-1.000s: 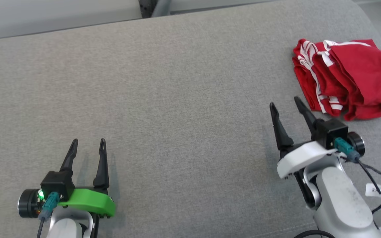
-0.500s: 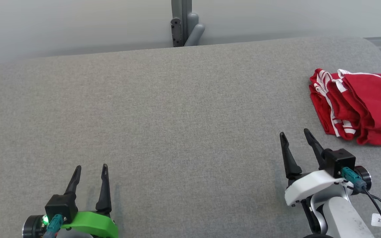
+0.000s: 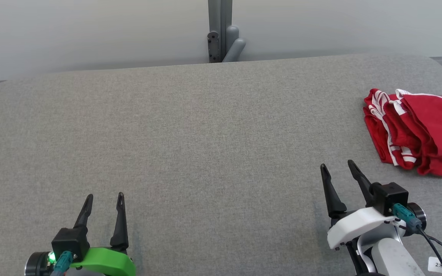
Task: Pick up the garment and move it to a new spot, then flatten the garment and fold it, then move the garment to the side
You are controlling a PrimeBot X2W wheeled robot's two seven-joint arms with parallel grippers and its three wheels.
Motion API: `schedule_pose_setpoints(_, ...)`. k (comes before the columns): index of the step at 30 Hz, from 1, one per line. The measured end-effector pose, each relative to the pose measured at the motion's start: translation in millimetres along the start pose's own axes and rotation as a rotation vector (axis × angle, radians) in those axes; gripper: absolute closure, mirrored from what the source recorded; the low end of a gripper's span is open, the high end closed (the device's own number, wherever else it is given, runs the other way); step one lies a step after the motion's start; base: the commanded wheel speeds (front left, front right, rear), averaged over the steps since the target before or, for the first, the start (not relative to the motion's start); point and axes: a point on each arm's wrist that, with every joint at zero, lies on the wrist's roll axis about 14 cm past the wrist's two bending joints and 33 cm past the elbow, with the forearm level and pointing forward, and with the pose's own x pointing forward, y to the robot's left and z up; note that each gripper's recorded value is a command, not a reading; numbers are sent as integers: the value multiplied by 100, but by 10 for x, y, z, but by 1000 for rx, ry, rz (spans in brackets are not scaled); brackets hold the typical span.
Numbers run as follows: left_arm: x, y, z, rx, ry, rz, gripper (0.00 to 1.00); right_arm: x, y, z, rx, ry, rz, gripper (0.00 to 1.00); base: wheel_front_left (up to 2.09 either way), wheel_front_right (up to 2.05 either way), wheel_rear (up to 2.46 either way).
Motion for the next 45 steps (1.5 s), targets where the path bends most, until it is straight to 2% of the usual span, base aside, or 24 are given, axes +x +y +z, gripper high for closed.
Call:
schedule_pose_setpoints(11, -4, -7, -10, 16, 3, 0, 0, -32, 18, -107, 9, 34, 3, 0, 0, 0, 0)
schedule_pose_setpoints(45, -15, 34, -75, -26, 21, 13, 0, -89, -7, -278, -5, 87, -4, 0, 0, 0, 0)
